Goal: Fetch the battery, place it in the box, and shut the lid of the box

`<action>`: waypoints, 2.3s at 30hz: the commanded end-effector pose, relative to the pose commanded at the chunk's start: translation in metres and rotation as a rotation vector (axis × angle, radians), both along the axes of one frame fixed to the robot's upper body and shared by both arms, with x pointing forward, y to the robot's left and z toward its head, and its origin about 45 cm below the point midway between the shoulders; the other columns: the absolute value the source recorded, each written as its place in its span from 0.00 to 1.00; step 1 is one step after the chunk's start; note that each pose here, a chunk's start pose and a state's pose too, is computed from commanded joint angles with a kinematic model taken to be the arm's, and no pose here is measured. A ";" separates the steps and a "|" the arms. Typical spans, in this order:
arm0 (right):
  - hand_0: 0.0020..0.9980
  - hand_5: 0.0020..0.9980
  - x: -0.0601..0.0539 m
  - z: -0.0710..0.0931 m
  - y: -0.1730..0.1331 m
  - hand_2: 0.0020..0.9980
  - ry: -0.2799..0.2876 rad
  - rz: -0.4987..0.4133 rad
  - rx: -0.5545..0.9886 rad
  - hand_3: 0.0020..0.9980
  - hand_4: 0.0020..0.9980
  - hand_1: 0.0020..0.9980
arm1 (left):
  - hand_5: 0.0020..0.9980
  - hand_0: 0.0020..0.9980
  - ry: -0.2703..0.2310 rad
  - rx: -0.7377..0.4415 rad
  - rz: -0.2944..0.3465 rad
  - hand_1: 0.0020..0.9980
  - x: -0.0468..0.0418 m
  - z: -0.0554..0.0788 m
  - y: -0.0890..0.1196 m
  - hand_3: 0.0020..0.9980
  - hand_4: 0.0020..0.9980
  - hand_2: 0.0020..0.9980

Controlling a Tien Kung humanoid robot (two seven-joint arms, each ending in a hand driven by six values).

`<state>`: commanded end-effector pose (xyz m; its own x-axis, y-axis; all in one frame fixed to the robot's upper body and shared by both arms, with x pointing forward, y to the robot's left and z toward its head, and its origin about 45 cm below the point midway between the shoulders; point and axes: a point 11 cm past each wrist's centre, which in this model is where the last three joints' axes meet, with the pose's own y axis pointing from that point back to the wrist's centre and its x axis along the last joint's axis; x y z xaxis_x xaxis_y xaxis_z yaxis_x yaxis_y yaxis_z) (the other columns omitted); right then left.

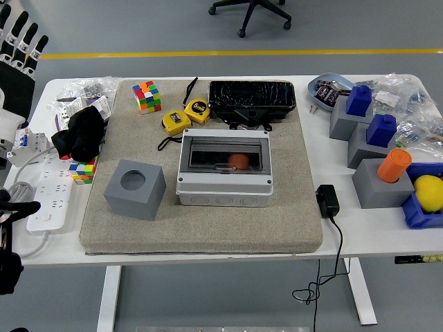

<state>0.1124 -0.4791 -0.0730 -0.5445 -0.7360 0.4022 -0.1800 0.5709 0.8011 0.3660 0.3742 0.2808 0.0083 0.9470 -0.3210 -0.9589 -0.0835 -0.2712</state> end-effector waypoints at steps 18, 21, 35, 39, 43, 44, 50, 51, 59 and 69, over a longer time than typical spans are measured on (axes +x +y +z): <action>0.82 1.00 -0.056 -0.007 0.008 0.81 0.015 -0.001 -0.179 0.82 1.00 0.82 | 1.00 0.88 0.241 0.725 0.263 0.95 -0.0323 -0.058 0.022 0.91 1.00 0.93; 0.82 1.00 -0.060 -0.002 0.003 0.81 0.015 0.029 -0.240 0.82 1.00 0.82 | 1.00 0.88 0.239 0.758 0.257 0.95 -0.0329 -0.063 0.017 0.91 1.00 0.93; 0.84 1.00 -0.048 0.018 -0.019 0.82 0.022 0.126 -0.409 0.83 1.00 0.83 | 1.00 0.81 0.199 0.728 0.232 0.87 -0.0246 -0.060 0.001 0.84 1.00 0.85; 0.84 1.00 -0.044 0.018 -0.020 0.82 0.027 0.145 -0.405 0.83 1.00 0.83 | 1.00 0.81 0.198 0.725 0.220 0.87 -0.0236 -0.061 -0.003 0.84 1.00 0.85; 0.86 1.00 -0.039 0.019 -0.020 0.83 0.028 0.162 -0.412 0.84 1.00 0.85 | 1.00 0.81 0.193 0.721 0.218 0.87 -0.0228 -0.060 -0.006 0.84 1.00 0.85; 0.86 1.00 -0.039 0.019 -0.020 0.83 0.027 0.161 -0.414 0.84 1.00 0.85 | 1.00 0.81 0.193 0.721 0.217 0.87 -0.0230 -0.060 -0.006 0.84 1.00 0.85; 0.86 1.00 -0.033 0.022 -0.023 0.82 0.019 0.166 -0.424 0.84 1.00 0.85 | 1.00 0.81 0.177 0.727 0.202 0.87 -0.0199 -0.058 -0.012 0.84 1.00 0.85; 0.86 1.00 -0.033 0.023 -0.023 0.82 0.018 0.168 -0.424 0.84 1.00 0.85 | 1.00 0.81 0.177 0.728 0.202 0.87 -0.0198 -0.058 -0.012 0.84 1.00 0.85; 0.86 1.00 -0.033 0.022 -0.023 0.82 0.027 0.184 -0.417 0.83 1.00 0.85 | 1.00 0.81 0.181 0.742 0.188 0.87 -0.0197 -0.060 -0.015 0.83 1.00 0.84; 0.86 1.00 -0.018 0.025 -0.022 0.82 0.002 0.195 -0.417 0.84 1.00 0.85 | 1.00 0.82 0.163 0.738 0.171 0.87 -0.0191 -0.058 -0.018 0.83 1.00 0.84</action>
<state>0.0947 -0.5009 -0.0483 -0.4109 -0.5998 0.6866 -0.3151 0.8001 0.5104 0.3468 0.3563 0.2224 -0.1507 0.8998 0.4095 -0.9814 -0.0865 -0.1711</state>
